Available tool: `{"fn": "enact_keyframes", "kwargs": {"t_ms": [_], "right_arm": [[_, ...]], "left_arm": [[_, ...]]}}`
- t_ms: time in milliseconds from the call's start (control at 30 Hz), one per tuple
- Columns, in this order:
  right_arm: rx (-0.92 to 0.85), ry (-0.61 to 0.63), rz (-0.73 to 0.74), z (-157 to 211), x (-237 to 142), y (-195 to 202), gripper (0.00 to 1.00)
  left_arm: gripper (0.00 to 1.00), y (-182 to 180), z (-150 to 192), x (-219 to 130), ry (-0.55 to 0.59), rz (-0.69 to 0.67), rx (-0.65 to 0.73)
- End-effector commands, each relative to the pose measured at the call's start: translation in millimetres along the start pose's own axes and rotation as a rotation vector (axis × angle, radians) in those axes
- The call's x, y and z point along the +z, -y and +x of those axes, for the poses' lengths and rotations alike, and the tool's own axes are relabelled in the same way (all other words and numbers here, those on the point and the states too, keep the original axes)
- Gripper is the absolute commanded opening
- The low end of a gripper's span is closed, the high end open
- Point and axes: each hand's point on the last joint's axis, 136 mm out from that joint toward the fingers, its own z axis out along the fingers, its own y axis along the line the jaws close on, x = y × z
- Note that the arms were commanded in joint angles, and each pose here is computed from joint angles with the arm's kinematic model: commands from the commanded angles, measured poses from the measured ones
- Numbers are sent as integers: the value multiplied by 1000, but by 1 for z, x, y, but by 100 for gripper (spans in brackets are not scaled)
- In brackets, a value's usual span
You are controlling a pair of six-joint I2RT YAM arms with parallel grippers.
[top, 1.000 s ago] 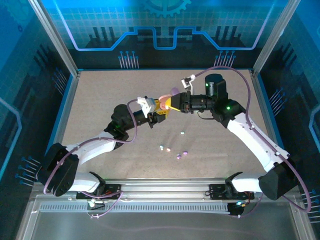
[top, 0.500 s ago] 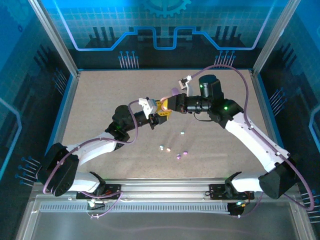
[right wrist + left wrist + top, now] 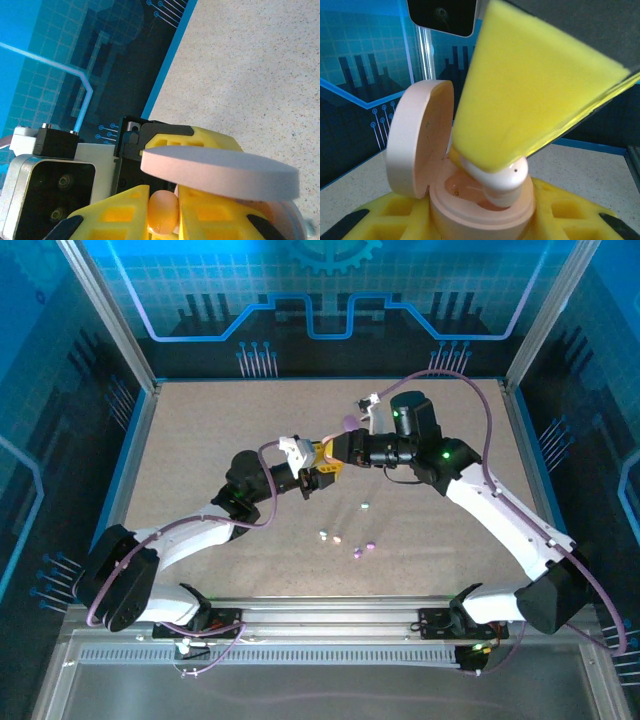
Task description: Insert the wireless bluetooth earbuds into the charging case
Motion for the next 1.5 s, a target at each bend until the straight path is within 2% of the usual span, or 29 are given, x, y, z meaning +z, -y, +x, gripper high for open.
{"fn": "enact_keyframes", "kwargs": {"t_ms": [0, 400, 1033, 1233, 1467], "right_arm": [[-36, 7, 8, -2, 3, -7, 20], [-67, -24, 173, 8, 0, 16, 22], [-75, -43, 219, 10, -2, 15, 29], [-86, -21, 222, 6, -10, 9, 38], [-94, -5, 223, 3, -16, 4, 42]], "left_arm": [[29, 3, -21, 4, 64, 12, 39], [29, 1, -28, 4, 89, -1, 35], [29, 4, -29, 2, 87, 7, 37], [29, 5, -25, 1, 77, 8, 28], [29, 5, -23, -1, 72, 5, 24]]}}
